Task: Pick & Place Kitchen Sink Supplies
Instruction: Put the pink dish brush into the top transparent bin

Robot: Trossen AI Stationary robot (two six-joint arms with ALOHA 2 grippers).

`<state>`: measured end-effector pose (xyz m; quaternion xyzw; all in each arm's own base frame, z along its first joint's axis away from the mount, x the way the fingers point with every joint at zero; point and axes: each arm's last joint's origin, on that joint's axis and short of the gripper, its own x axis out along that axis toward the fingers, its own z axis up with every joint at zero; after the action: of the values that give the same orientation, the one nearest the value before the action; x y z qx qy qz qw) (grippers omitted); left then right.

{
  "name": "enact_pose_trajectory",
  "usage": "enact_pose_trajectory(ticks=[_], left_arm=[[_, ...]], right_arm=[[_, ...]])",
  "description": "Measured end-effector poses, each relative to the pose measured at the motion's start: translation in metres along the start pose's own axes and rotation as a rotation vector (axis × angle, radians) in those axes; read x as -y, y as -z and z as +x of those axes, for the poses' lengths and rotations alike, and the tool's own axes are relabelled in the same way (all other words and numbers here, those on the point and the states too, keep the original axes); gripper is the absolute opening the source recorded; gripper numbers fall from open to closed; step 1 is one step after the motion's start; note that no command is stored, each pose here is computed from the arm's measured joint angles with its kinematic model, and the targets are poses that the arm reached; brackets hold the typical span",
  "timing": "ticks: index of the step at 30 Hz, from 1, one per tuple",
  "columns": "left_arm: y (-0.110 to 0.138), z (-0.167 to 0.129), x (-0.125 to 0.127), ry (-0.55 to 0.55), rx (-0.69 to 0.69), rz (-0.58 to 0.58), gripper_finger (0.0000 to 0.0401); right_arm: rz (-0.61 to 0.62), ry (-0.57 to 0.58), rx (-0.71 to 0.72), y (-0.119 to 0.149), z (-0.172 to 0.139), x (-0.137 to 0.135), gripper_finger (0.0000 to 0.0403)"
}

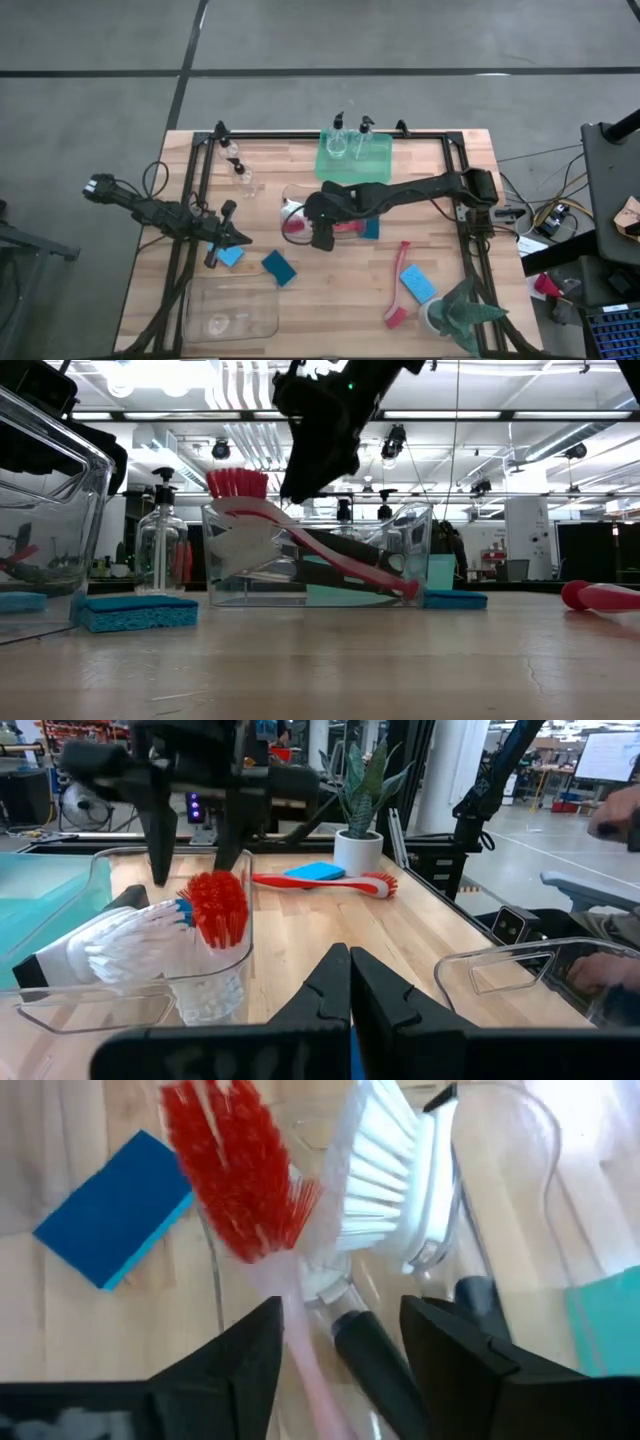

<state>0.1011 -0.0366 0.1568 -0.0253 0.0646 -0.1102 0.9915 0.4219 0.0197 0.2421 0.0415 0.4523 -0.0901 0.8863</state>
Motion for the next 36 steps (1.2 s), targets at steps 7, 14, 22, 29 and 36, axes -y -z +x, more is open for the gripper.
enact_pose_trajectory(ticks=[7, 14, 22, 29, 36], left_arm=[[0.0, 0.0, 0.0, 0.0, 0.0, 0.0, 0.0003], [0.0, 0.0, 0.0, 0.0, 0.0, 0.0, 0.0003], [0.0, 0.0, 0.0, 0.0, 0.0, 0.0, 0.0003], [0.0, 0.0, 0.0, 0.001, -0.001, 0.0, 0.0003], [0.0, 0.0, 0.0, 0.0, -0.001, 0.0, 0.0003]], right_arm=[[0.05, -0.031, -0.049, 0.005, -0.044, -0.023, 0.02], [0.348, 0.048, -0.272, 0.04, -0.066, -0.053, 0.0186], [0.558, 0.299, -0.481, 0.082, -0.059, -0.069, 0.0175], [0.674, 0.439, -0.616, 0.112, -0.049, -0.075, 0.0173], [0.737, 0.511, -0.726, 0.143, -0.043, -0.08, 0.0173]])
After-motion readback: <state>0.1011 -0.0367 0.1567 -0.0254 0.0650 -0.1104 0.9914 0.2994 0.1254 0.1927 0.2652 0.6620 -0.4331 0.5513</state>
